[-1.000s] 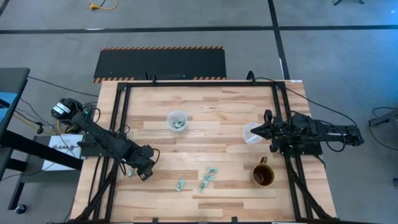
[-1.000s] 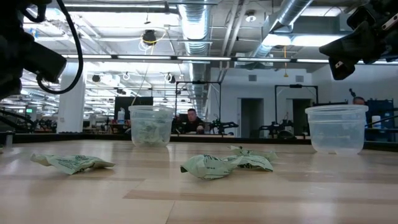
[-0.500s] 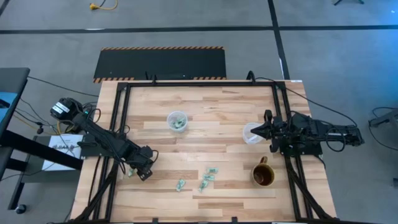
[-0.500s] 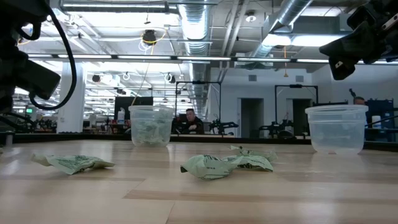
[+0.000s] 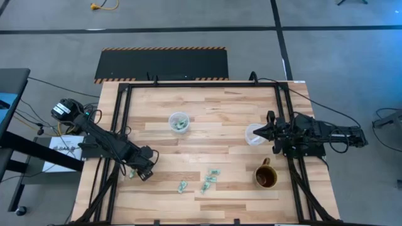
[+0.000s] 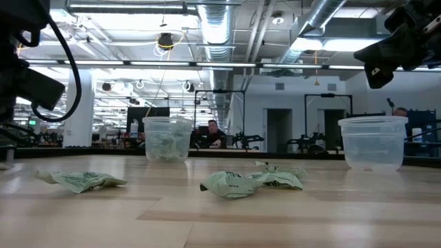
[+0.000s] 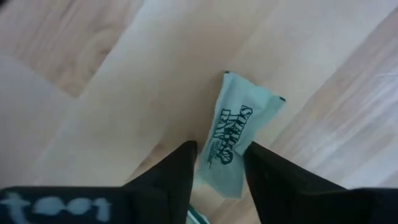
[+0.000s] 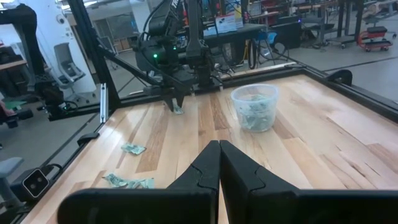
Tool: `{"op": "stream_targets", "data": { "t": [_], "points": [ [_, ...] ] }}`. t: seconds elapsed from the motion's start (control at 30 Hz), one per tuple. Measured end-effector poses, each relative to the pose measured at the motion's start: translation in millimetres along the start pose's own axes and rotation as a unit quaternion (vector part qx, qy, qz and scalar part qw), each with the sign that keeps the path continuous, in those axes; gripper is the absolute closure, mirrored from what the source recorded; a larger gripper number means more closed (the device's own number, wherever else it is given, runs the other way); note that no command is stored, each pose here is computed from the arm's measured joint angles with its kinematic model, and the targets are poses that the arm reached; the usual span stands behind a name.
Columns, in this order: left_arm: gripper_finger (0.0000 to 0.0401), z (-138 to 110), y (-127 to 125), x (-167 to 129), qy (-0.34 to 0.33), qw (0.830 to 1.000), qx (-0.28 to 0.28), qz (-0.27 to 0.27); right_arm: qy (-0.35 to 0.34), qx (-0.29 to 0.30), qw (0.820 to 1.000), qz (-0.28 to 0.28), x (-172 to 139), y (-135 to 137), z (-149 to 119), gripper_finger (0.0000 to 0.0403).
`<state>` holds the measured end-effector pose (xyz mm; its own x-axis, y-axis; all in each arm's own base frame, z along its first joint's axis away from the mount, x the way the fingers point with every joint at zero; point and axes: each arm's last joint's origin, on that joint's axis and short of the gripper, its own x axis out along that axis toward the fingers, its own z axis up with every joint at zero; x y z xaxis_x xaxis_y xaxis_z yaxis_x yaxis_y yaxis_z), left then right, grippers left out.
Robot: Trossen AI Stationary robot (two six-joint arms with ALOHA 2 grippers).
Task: Pick and place Stevia / Truvia into bins
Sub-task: Put the white stevia packet into the left transparent container
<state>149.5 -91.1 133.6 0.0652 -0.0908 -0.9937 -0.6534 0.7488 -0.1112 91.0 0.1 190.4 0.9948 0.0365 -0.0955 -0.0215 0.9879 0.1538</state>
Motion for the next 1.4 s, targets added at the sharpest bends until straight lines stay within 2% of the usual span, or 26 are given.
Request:
{"op": "stream_targets", "data": {
  "t": [0.13,0.43,0.53,0.73,0.87,0.97,1.03,1.13,1.3,1.4],
  "points": [
    [0.0303,0,1,0,-0.009,1.000,0.007,0.006,0.000,0.000,1.000,0.000,0,0,0,0.0403],
    [0.0392,2,-2,-1,-0.025,0.995,0.095,0.000,0.000,0.000,1.000,0.000,0,0,0,0.0403],
    [0.0396,4,-5,-4,-0.040,0.993,0.111,0.002,0.000,0.000,1.000,0.000,0,0,0,0.0403],
    [0.0400,17,-23,-26,-0.141,0.978,0.153,0.003,0.000,0.000,1.000,0.000,0,0,0,0.0403],
    [0.0401,40,-31,-56,-0.245,0.957,0.153,0.012,0.000,0.000,1.000,0.000,0,0,0,0.0403],
    [0.0401,60,-26,-79,-0.327,0.937,0.119,0.044,0.000,0.000,1.000,0.000,0,0,0,0.0403],
    [0.0401,75,-19,-94,-0.359,0.926,0.102,0.062,0.000,0.000,1.000,0.000,0,0,0,0.0403],
    [0.0401,99,-5,-105,-0.363,0.924,0.090,0.077,0.000,0.000,1.000,0.000,0,0,0,0.0403],
    [0.0401,139,23,-114,-0.360,0.930,0.073,0.023,0.000,0.000,1.000,0.000,0,0,0,0.0403],
    [0.0401,152,38,-118,-0.361,0.930,0.069,0.002,0.001,0.000,1.000,0.000,0,0,0,0.0403]
  ]
}}
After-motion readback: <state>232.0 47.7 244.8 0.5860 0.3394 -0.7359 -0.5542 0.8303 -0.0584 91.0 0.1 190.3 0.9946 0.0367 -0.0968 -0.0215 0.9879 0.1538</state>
